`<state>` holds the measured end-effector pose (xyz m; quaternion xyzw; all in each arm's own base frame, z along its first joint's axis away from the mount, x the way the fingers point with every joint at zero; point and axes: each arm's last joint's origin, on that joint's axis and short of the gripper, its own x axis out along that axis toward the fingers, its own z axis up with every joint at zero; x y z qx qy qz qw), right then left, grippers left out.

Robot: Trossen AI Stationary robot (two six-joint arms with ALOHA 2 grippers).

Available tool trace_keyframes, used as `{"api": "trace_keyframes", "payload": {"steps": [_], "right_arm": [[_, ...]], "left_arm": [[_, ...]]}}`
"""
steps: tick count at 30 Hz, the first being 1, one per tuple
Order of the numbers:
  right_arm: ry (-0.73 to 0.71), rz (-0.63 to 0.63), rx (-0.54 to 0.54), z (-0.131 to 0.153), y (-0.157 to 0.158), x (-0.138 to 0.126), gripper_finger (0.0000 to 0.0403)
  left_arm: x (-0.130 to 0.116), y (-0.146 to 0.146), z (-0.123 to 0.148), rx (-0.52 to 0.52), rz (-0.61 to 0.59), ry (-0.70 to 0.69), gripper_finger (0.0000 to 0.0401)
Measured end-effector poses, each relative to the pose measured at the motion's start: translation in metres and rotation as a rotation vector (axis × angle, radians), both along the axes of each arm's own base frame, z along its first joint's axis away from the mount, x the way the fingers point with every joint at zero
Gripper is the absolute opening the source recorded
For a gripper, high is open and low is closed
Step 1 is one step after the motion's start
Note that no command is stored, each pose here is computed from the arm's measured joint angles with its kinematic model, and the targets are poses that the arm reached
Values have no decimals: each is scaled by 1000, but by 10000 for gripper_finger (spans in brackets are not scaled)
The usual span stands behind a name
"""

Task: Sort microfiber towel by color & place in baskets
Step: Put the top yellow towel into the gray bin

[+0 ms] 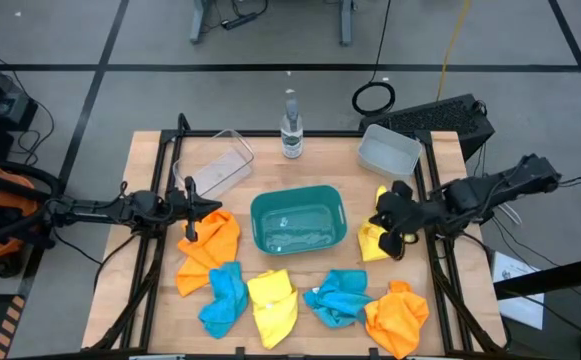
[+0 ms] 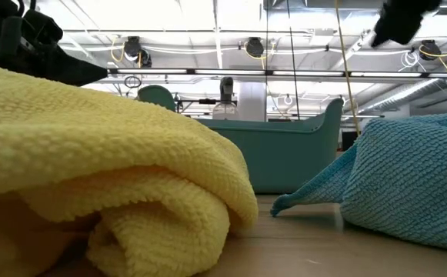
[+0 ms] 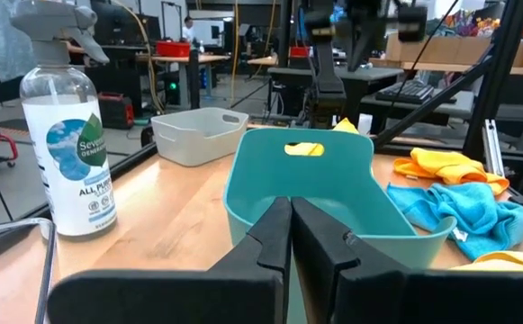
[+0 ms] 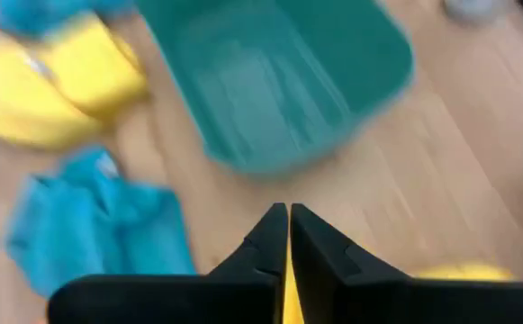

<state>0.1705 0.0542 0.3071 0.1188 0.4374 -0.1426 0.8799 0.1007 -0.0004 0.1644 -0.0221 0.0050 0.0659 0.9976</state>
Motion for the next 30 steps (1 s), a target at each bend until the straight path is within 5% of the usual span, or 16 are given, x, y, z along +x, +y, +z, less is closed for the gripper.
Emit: {"api": "trace_keyframes", "payload": {"steps": [8, 19, 30], "right_arm": [[308, -115, -80, -21, -2, -11, 108], [317, -40, -63, -26, 3, 0, 305], [433, 17, -124, -55, 16, 29, 322]], "left_arm": [[0, 0, 0, 2, 5, -1, 18], [0, 0, 0, -1, 4, -1, 18], [0, 0, 0, -2, -8, -1, 18]]}}
